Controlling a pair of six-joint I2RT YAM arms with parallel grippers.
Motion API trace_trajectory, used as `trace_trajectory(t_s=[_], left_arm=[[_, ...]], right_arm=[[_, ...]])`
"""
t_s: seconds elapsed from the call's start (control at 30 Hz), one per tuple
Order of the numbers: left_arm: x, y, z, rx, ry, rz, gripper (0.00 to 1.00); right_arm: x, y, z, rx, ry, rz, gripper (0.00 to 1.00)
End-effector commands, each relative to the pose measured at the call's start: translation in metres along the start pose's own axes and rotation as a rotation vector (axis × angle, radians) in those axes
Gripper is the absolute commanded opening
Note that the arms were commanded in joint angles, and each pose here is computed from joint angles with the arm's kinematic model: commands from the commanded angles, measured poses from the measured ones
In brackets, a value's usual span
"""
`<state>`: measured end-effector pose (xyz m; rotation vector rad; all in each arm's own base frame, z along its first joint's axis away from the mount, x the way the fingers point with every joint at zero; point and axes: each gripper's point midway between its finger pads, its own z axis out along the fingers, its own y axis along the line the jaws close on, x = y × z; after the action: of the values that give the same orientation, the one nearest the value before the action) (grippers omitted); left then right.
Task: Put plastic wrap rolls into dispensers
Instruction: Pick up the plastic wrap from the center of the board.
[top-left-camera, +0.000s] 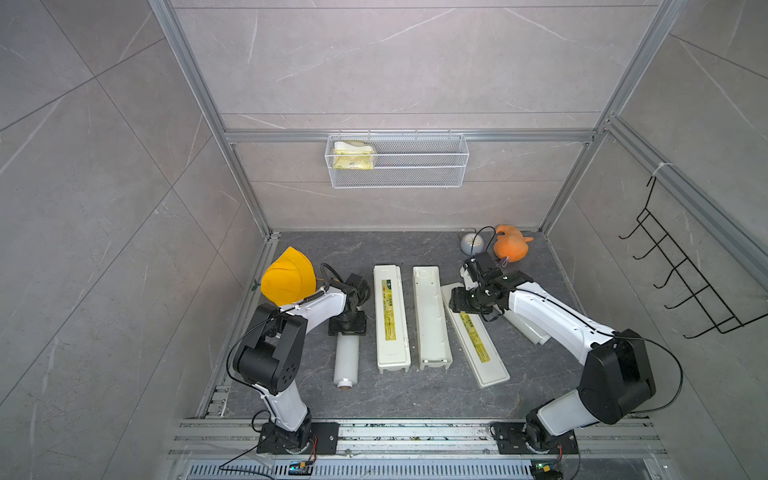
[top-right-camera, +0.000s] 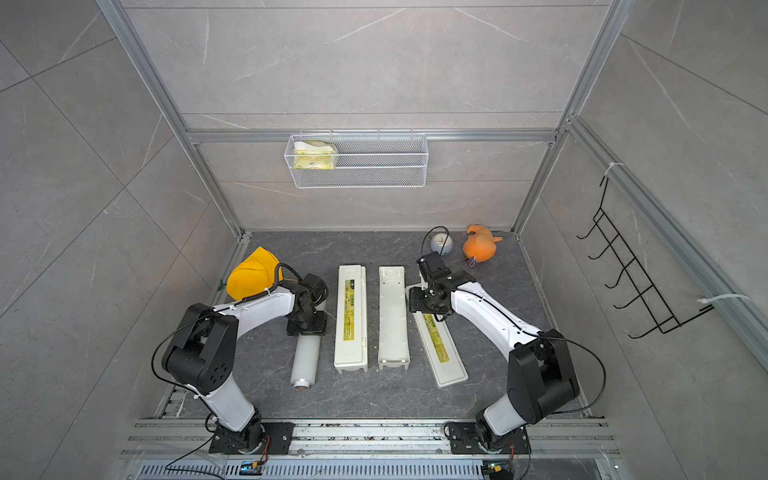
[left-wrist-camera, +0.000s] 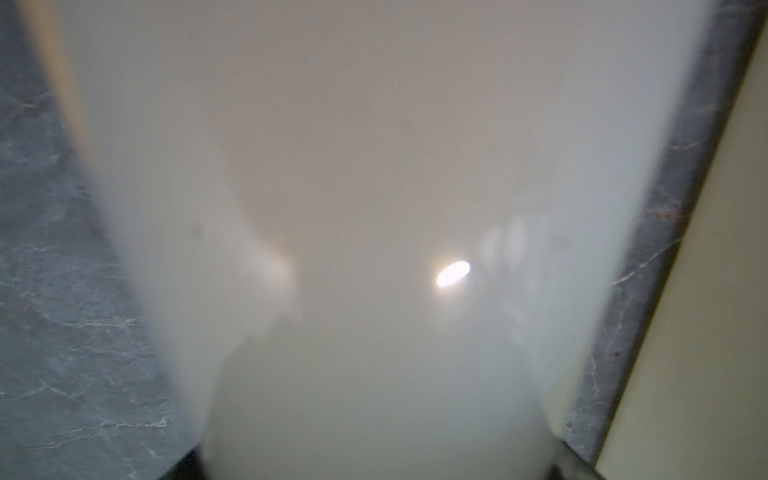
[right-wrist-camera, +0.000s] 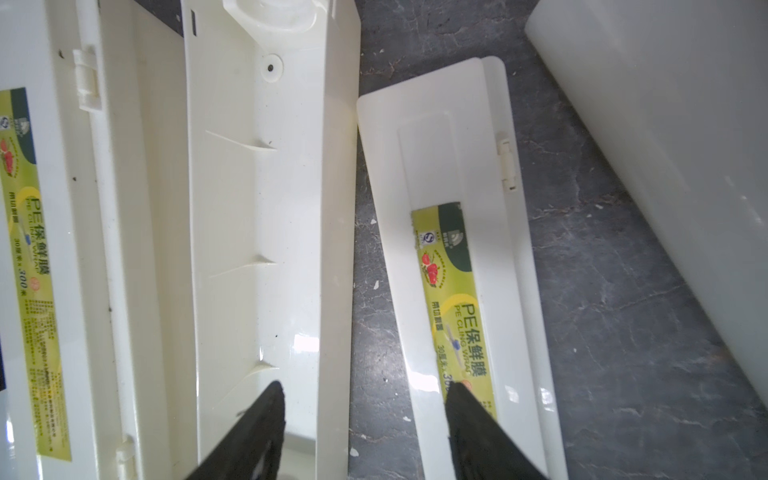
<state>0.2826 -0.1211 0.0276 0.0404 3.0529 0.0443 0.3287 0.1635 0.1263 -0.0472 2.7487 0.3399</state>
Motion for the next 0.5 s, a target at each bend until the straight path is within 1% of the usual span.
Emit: trace_trajectory(t_s=[0.0,0.13,0.3,0.4,0.47], left_arm=[[-0.001,-0.001,-0.043,0.041,-0.043,-0.021,0.57],[-0.008,-0.005,-0.088,0.101,-0.126,-0.031,0.57],[-0.018,-0.017,-0.141,0.204,-0.238,-0.08,0.56],[-0.031,-0.039,-0.172,0.244,-0.308,-0.065,0.56],[-0.04,-0.063,-0.189,0.285,-0.337,-0.045,0.56]], right_arm=[[-0.002,-0.003,-0.01,-0.005,-0.026,-0.018,0.64],[-0.004,-0.006,-0.013,-0.004,-0.035,-0.016,0.63],[-0.005,-0.01,-0.014,-0.008,-0.042,-0.01,0.64],[-0.007,-0.013,-0.013,-0.014,-0.045,-0.001,0.64],[-0.01,-0.017,-0.015,-0.012,-0.05,0.003,0.64]])
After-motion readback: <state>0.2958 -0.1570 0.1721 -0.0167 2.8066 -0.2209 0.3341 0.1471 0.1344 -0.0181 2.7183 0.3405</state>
